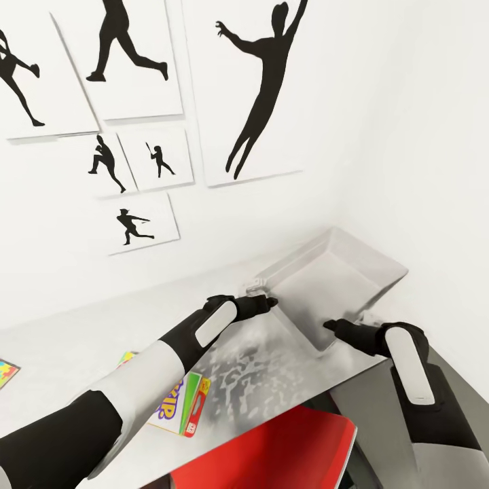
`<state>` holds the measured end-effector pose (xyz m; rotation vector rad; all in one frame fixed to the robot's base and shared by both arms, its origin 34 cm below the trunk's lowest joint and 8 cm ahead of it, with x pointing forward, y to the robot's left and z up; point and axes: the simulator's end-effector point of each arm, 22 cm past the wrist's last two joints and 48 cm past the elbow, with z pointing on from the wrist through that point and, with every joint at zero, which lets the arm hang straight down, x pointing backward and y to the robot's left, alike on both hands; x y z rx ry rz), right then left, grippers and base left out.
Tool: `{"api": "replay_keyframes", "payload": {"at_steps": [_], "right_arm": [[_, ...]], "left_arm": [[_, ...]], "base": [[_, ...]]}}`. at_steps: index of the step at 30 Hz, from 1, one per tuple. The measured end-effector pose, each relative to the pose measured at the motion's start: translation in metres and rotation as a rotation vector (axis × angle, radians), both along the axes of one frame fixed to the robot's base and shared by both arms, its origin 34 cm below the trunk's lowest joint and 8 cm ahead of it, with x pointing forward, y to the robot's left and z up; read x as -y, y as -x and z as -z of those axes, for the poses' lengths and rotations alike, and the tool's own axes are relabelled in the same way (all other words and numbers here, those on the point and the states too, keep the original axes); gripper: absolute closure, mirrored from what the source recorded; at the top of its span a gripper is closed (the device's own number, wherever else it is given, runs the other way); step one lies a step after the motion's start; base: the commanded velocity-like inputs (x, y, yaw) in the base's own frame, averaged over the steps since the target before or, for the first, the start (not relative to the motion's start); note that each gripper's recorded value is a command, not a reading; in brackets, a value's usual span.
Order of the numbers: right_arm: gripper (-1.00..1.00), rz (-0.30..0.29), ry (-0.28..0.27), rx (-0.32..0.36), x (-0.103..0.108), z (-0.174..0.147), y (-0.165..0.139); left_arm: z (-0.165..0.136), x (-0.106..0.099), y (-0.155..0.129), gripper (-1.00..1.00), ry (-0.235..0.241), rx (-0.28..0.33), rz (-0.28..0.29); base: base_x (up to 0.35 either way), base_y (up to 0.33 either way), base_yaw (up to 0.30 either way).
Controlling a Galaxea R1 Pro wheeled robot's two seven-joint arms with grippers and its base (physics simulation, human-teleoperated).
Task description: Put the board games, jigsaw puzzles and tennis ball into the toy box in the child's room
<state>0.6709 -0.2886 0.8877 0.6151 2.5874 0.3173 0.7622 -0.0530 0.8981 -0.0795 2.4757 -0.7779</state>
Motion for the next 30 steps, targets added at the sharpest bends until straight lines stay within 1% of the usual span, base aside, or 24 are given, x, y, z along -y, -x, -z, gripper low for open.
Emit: {"api": "replay_keyframes", "payload": {"at_steps": [8,16,30], "right_arm": [[-1.0,0.0,-0.001,0.001,-0.0002,-0.0004,0.0002],[-1.0,-0.001,0.001,0.027,-0.0003,-0.0098,-0.004],[-1.0,-0.003,0.0,0.015,-0.0011,-0.0026,-0.0025]], "left_arm": [[-0.0001,-0.0001,-0.0001,-1.0,0.0,0.001,0.0],[-0.0001,0.0,-0.0001,-1.0,0.0,0.0,0.0],[0.0024,0.0039,-0.0001,-1.0,0.011,0.0,0.007]], "base": [[0.0,0.0,0.0],[0.0,0.0,0.0],[0.0,0.0,0.0]]}}
